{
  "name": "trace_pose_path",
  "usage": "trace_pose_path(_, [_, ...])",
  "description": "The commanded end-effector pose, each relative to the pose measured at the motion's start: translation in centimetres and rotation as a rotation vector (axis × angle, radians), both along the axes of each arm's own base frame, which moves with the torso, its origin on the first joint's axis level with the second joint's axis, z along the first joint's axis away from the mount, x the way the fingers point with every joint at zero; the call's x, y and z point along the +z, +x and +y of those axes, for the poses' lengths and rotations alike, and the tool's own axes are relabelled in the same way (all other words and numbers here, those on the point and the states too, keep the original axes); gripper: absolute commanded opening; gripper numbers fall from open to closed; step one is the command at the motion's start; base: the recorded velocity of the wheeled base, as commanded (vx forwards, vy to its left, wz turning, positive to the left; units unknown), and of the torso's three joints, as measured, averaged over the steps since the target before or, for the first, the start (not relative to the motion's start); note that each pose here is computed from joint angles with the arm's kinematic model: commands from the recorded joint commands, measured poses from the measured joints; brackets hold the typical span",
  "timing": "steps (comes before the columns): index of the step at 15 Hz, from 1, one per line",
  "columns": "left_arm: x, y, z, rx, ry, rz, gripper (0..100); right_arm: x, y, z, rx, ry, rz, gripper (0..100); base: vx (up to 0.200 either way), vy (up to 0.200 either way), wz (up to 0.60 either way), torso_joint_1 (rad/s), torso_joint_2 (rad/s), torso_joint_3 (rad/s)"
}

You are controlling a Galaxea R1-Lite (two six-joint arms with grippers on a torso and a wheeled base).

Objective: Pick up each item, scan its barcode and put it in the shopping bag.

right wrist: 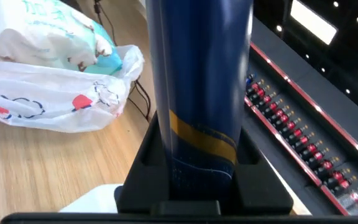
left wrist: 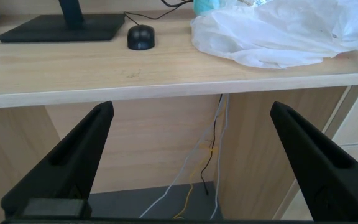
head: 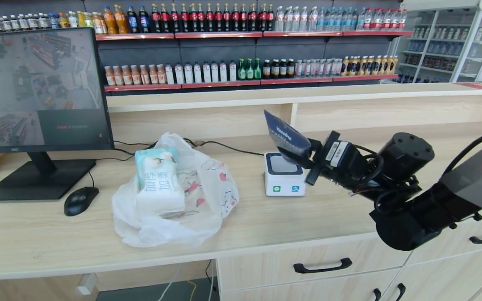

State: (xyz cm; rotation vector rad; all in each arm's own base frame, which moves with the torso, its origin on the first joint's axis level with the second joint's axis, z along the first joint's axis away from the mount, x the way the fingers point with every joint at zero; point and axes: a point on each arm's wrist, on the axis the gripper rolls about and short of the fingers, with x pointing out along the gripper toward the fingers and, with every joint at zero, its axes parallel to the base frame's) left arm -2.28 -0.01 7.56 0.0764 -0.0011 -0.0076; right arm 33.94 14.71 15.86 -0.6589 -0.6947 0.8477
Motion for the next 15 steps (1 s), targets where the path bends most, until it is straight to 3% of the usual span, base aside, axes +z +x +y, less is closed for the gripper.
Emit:
trace_pose_path(1, [0.0, 0.0, 0.0, 0.000, -0.001, -0.001, 100, 2.8, -3.7, -0.9, -0.061, 0.085, 0.035, 0, 0.000, 0.000, 0.00, 0.000, 0.00, 0.000])
trace_pose_path(4, [0.0, 0.0, 0.0, 0.000, -0.012, 0.001, 100, 4.2, -5.6, -0.5, -0.088, 0.234, 0.150, 0, 0.000, 0.000, 0.00, 0.000, 0.00, 0.000])
trace_pose_path(6, [0.0, 0.0, 0.0, 0.000, -0.012, 0.001, 100, 5.4, -6.2, -1.3, -0.199, 0.478, 0.296, 0, 0.000, 0.000, 0.00, 0.000, 0.00, 0.000])
trace_pose_path(7, [0.0, 0.0, 0.0, 0.000, -0.006, 0.001, 100, 5.0, -6.2, -1.8, -0.236, 0.538, 0.349, 0, -0.200, 0.000, 0.00, -0.002, 0.00, 0.007])
trace_pose_path(10, [0.0, 0.0, 0.0, 0.000, -0.006, 0.001, 100, 4.0, -6.9, -2.5, -0.236, 0.597, 0.460, 0, -0.200, 0.000, 0.00, 0.010, 0.00, 0.002])
trace_pose_path(13, [0.0, 0.0, 0.0, 0.000, -0.009, 0.001, 100, 4.0, -6.6, -2.4, -0.251, 0.623, 0.466, 0, 0.000, 0.000, 0.00, 0.000, 0.00, 0.000])
trace_pose_path(15, [0.0, 0.0, 0.0, 0.000, -0.010, 0.001, 100, 3.7, -6.4, -2.2, -0.249, 0.625, 0.481, 0, 0.000, 0.200, 0.00, 0.010, -0.01, 0.005])
